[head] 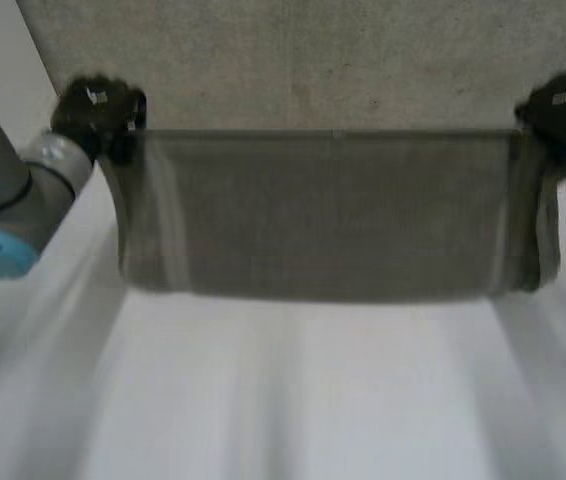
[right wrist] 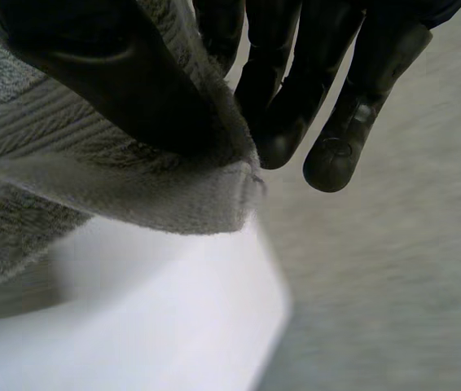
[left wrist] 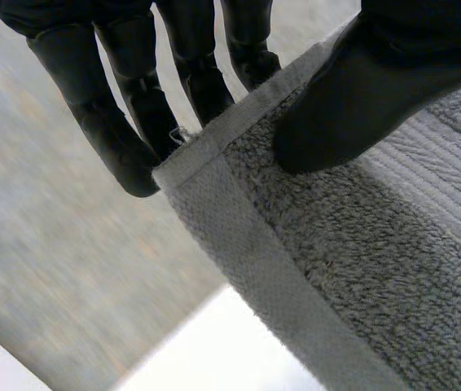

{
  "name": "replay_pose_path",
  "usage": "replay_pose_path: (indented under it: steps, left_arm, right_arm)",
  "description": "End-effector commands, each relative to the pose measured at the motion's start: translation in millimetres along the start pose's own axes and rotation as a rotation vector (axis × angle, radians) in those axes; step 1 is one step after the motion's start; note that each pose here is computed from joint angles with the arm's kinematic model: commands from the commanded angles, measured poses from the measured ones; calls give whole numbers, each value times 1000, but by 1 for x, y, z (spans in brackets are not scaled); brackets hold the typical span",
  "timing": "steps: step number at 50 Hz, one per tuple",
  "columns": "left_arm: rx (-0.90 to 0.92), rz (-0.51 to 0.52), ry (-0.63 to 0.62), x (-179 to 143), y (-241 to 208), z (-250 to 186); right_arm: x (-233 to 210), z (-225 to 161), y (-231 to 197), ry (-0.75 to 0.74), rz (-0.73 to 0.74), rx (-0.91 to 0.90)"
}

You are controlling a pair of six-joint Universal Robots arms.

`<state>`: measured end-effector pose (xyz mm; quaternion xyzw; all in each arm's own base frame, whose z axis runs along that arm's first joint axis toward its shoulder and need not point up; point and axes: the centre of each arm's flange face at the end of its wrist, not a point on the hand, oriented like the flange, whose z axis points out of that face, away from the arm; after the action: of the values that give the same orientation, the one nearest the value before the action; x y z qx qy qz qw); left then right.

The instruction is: Fold the towel.

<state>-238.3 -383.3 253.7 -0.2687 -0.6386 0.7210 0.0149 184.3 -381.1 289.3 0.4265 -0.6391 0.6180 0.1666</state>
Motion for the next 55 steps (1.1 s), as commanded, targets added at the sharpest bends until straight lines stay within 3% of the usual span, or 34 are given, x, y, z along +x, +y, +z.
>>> replay_pose_path:
  steps: [1,6,14,20,28,34,42,49,55]
  left_arm:
    - [284,1,-166,-39,-88,15]
    - [393,-65,-192,-49,-118,0]
    - [273,-108,-137,-30,-82,-20]
    - [46,-141,-80,-4,-17,-42]
    - [-80,-103,25,22,12,-87]
    - [-85,-50,40,21,3,-120]
    - [-33,-39,2,4,-31,-145]
    - [9,-32,25,3,-39,-147]
    - [-112,-58,83,16,-2,-129]
  right_arm:
    - [57,10,-59,438,-33,376]
    - [78,-28,-85,514,5,493]
    - [46,-25,-66,334,108,451]
    - [-3,-29,-25,71,174,279]
    - [-42,-51,25,-152,210,41]
    - [-37,-86,30,-182,128,-58]
    - [-7,-118,21,-143,122,-80]
    - [11,-123,7,-109,101,-13]
    - [-2,-103,23,-183,132,-46]
